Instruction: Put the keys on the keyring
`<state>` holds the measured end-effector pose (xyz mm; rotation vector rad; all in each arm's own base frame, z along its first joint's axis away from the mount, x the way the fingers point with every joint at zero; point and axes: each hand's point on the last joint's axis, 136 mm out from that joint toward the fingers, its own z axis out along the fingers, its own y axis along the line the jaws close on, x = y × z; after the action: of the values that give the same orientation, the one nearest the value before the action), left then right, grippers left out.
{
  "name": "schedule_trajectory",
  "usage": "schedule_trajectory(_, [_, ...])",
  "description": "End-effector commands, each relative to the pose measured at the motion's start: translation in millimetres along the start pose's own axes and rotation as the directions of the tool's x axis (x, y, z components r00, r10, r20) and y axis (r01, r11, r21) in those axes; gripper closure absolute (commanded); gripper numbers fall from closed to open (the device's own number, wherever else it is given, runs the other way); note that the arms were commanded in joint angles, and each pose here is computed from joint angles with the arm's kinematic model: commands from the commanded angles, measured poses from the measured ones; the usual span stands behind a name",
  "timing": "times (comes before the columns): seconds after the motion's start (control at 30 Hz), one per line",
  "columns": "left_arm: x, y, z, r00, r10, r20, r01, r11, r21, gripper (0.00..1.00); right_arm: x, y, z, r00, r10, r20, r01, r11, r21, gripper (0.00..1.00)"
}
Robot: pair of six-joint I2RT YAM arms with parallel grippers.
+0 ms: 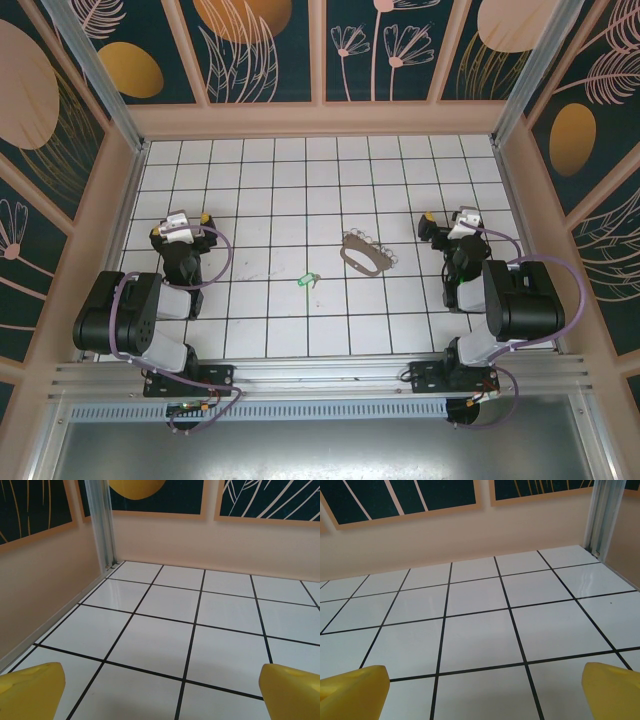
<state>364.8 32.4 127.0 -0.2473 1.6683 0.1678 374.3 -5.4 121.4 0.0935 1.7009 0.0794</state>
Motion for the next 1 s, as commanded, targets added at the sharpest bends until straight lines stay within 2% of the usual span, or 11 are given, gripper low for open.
schedule_trajectory(0.0, [-11.4, -1.4, 3.0, 0.999, -0.028, 0.038, 0.028, 1.000, 0.011, 0.01, -4.9, -5.7, 0.7, 1.000, 0.009, 0.024, -0.009, 1.000, 0.025, 0.01])
schedule_trajectory(0.77, [-11.3, -1.4, 3.3, 0.999, -0.029, 0.037, 0.028, 1.000, 0.011, 0.01, -6.6, -10.3, -0.9, 0.999, 0.008, 0.038, -0.011, 0.997, 0.071, 0.01])
schedule_trajectory(0.9, [-12.0, -1.7, 2.9, 0.999, -0.029, 0.040, 0.028, 1.000, 0.012, 0.01, -11.9, -19.0, -7.4, 0.997, 0.000, 0.074, -0.012, 0.986, 0.168, 0.01])
schedule_trajectory(0.97, [-12.4, -1.4, 3.0, 0.999, -0.029, 0.041, 0.028, 1.000, 0.011, 0.01, -14.6, -18.7, -11.2, 0.996, 0.000, 0.086, -0.015, 0.985, 0.172, 0.01])
